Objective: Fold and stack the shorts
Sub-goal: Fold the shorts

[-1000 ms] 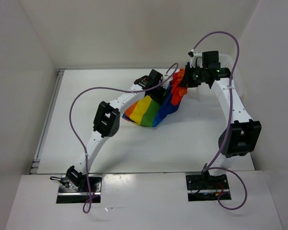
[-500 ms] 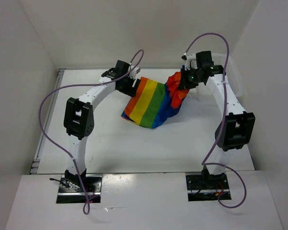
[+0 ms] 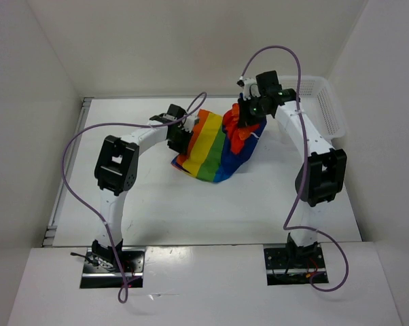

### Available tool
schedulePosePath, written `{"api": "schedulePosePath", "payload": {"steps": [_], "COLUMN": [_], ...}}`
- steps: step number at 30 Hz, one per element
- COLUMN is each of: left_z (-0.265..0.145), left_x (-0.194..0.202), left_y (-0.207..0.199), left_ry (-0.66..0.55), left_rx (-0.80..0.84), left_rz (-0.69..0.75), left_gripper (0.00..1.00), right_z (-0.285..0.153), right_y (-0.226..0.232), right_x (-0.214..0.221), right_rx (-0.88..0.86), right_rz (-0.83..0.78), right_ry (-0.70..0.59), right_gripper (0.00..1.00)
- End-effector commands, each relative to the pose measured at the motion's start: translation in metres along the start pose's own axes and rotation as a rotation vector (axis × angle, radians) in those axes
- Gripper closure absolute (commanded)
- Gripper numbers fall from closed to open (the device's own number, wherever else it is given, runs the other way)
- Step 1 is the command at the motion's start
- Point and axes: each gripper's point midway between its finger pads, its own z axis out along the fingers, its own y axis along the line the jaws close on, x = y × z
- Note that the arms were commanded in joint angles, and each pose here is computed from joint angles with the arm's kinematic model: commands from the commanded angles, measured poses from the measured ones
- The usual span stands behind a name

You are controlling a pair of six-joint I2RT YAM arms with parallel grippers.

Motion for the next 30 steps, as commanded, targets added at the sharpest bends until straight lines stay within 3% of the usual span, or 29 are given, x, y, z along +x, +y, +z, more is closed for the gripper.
{"api": "schedulePosePath", "payload": {"steps": [1,4,7,9,11,12,15,21,25,30], "left_z": [0.013,0.012,0.007,0.000,-0.002,-0.006,-0.006,-0.014,-0.024,-0.042], "left_x": [0.030,0.036,0.041,0.039,0.046,0.047,0.050,0.050,0.043,0.037], "left_y": [-0.021,-0.036,-0.046,-0.050,-0.052,-0.053,-0.042,-0.017,0.017,0.039], "left_ry": [0.070,0.070,0.068,0.050,0.055,0.052,0.055,0.053,0.035,0.017], "left_rx": [0.131,0.213,0.268,0.285,0.295,0.295,0.285,0.224,0.134,0.069], "left_rz": [-0.015,-0.020,-0.023,-0.019,-0.021,-0.020,-0.044,-0.083,-0.122,-0.151], "left_gripper": [0.72,0.86,0.88,0.88,0.85,0.80,0.73,0.61,0.52,0.39], "right_z": [0.013,0.027,0.047,0.059,0.065,0.066,0.066,0.030,-0.010,-0.034], "right_y": [0.024,0.051,0.077,0.085,0.092,0.098,0.106,0.162,0.174,0.153], "right_x": [-0.021,-0.027,-0.026,-0.022,-0.018,-0.017,-0.015,-0.044,-0.072,-0.094], "right_rx": [-0.033,-0.073,-0.122,-0.137,-0.147,-0.155,-0.182,-0.301,-0.304,-0.135], "right_rz": [-0.054,-0.101,-0.140,-0.150,-0.157,-0.166,-0.173,-0.289,-0.307,-0.290], "right_ry": [-0.026,-0.022,0.001,0.025,0.040,0.043,0.045,-0.063,-0.187,-0.289], "right_gripper": [1.00,1.00,1.00,0.92,0.67,0.33,0.19,0.12,0.07,0.09]}}
